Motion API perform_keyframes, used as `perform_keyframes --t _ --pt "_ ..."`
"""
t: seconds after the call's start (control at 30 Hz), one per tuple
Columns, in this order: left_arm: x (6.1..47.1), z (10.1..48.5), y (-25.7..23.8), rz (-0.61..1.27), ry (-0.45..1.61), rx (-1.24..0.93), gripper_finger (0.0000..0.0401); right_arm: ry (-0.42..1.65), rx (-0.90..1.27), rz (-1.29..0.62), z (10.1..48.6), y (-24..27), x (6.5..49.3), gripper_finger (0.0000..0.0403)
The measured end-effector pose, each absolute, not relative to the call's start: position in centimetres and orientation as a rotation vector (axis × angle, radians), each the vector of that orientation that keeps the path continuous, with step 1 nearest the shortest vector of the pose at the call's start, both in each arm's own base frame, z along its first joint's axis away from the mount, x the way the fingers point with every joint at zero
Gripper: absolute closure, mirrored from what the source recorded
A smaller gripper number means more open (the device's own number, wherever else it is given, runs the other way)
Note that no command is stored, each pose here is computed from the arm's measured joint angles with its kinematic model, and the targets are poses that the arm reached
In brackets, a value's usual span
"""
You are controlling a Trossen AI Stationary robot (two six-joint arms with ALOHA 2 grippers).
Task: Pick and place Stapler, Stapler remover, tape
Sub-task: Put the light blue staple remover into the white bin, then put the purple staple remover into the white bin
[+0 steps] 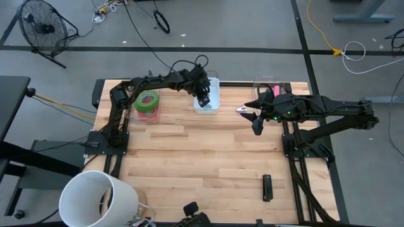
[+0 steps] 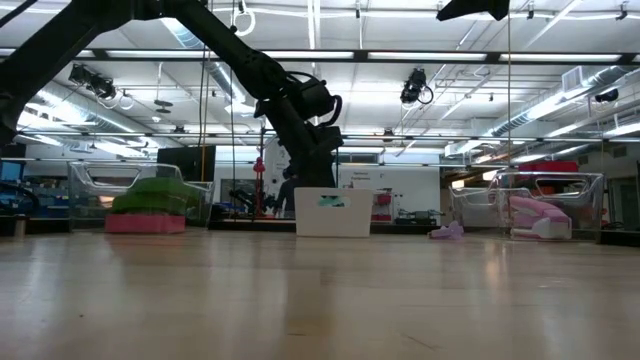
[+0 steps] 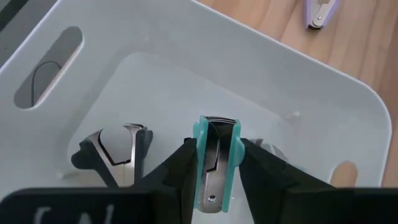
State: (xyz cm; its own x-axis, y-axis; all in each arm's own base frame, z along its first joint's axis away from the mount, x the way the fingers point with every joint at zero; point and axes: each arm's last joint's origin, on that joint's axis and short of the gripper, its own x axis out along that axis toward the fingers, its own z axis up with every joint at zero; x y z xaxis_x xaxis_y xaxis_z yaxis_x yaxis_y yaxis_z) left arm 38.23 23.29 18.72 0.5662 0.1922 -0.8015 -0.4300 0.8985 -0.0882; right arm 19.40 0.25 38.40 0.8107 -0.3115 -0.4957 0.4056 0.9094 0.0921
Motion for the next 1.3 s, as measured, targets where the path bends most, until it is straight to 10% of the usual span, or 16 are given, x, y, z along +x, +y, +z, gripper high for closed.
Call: perform_keyframes --t 0.57,1.3 --pt "38.3 19.2 22.8 0.354 0.892 -0.328 0.0164 0.494 0.198 -0.385 38.4 0.2 19.4 0.0177" --pt "36.5 29.1 15.9 0.170 0.779 -0.249 0.0268 0.582 0.170 -0.442 37.5 -0.7 19.5 0.0177"
